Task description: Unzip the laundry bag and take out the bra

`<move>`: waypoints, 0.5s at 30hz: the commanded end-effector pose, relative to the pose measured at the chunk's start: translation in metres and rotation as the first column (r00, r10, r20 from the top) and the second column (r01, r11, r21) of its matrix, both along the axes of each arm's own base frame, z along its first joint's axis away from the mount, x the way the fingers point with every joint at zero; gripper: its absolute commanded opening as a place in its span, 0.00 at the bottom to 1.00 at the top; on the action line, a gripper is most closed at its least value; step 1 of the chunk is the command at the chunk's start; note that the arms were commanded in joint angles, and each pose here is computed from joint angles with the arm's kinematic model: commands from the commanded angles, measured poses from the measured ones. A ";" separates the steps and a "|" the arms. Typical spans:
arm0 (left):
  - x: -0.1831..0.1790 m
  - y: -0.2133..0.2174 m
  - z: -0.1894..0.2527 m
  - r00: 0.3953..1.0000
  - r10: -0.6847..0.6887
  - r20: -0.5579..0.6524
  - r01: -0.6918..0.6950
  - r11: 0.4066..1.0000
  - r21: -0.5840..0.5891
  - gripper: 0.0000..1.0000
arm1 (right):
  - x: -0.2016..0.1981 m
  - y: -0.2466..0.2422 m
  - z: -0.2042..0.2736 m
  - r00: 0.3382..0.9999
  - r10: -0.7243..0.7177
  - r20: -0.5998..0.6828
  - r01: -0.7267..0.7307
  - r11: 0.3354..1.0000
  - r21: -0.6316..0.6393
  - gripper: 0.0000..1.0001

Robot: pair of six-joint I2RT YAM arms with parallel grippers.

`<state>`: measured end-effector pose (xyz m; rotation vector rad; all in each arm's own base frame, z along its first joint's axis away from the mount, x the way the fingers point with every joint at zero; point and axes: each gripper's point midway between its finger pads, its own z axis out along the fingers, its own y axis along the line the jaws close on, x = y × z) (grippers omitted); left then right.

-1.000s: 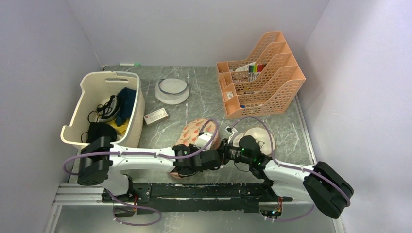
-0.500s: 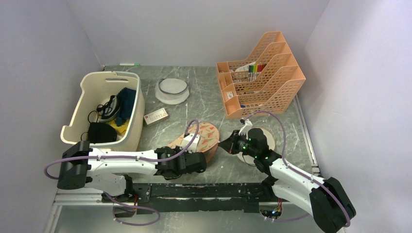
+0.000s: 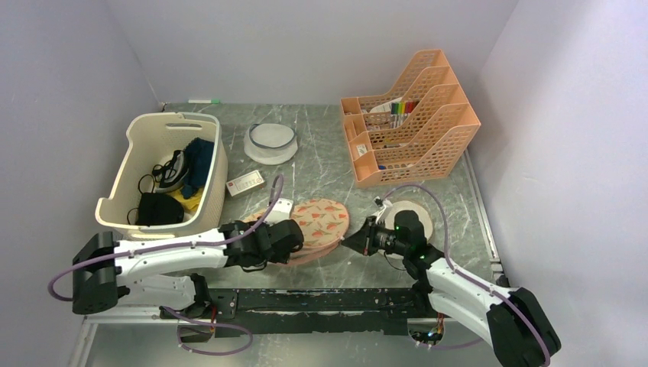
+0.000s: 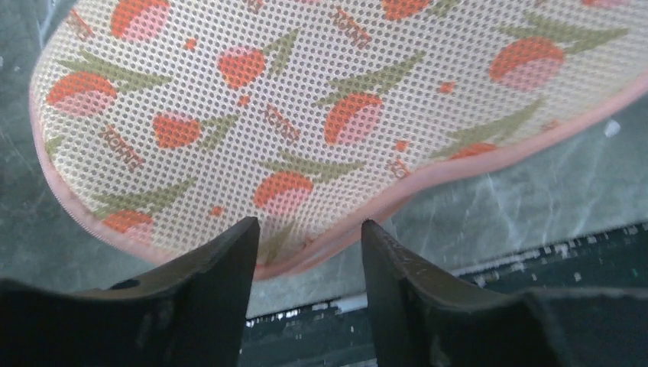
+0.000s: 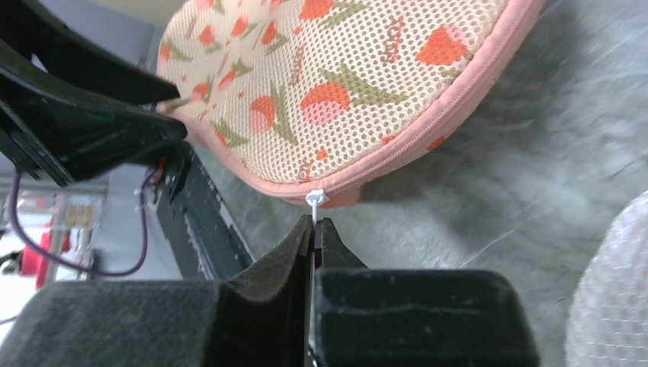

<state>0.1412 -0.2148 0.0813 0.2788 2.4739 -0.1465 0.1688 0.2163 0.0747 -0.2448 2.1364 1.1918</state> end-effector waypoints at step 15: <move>-0.008 -0.087 0.092 0.969 -0.231 0.085 0.246 0.913 -0.326 0.78 | -0.034 0.025 0.028 0.981 0.190 0.022 -0.191 0.965 0.178 0.00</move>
